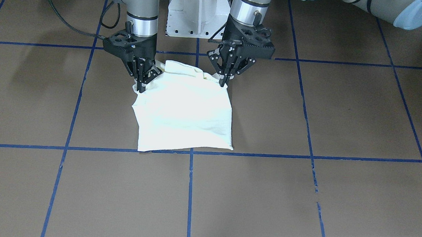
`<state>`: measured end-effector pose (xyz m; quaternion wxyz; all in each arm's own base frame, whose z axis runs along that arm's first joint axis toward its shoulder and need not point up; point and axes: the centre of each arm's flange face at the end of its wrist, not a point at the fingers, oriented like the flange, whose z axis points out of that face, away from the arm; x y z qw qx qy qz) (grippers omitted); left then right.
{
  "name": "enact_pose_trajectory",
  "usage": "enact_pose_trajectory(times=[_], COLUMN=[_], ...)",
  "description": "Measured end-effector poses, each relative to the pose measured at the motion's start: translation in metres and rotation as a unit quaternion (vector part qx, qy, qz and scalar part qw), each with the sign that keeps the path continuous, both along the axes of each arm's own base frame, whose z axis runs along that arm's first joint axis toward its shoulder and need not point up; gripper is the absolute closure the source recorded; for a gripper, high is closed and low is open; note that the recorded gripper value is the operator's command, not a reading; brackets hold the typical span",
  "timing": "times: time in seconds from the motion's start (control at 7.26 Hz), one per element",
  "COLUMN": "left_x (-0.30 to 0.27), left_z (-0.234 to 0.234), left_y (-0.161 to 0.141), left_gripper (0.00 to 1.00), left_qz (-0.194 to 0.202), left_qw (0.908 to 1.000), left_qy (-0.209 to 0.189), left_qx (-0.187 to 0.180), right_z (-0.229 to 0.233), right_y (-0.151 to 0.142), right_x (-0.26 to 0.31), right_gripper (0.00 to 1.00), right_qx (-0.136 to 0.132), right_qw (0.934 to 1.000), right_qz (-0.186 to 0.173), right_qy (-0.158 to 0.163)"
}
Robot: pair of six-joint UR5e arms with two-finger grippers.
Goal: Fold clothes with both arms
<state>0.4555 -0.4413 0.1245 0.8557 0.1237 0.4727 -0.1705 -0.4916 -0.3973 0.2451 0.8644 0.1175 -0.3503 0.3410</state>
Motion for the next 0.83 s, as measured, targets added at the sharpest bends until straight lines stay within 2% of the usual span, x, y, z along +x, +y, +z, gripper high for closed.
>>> enact_pose_trajectory(times=[0.28, 0.41, 0.55, 0.83], left_x=[0.027, 0.037, 0.043, 0.045], left_z=[0.025, 0.036, 0.043, 0.05], left_y=[-0.025, -0.032, -0.036, -0.038], left_gripper=[1.0, 1.0, 0.01, 0.0], left_qz=[-0.001, -0.001, 0.0, 0.02], left_qw=[0.9999, 0.9999, 0.9998, 0.9987], left_qy=[-0.011, -0.017, -0.021, -0.034], left_qx=[0.002, 0.001, 0.002, 0.031], right_z=[0.032, 0.037, 0.039, 0.038], right_y=[-0.036, -0.054, -0.066, -0.081], right_x=[-0.025, -0.04, -0.051, -0.054], right_gripper=[1.0, 0.5, 0.01, 0.0], right_qx=[0.011, 0.014, 0.018, 0.034], right_qw=[0.9999, 0.9998, 0.9997, 0.9986], right_qz=[-0.001, 0.0, -0.003, -0.027], right_qy=[0.005, 0.01, 0.016, 0.03])
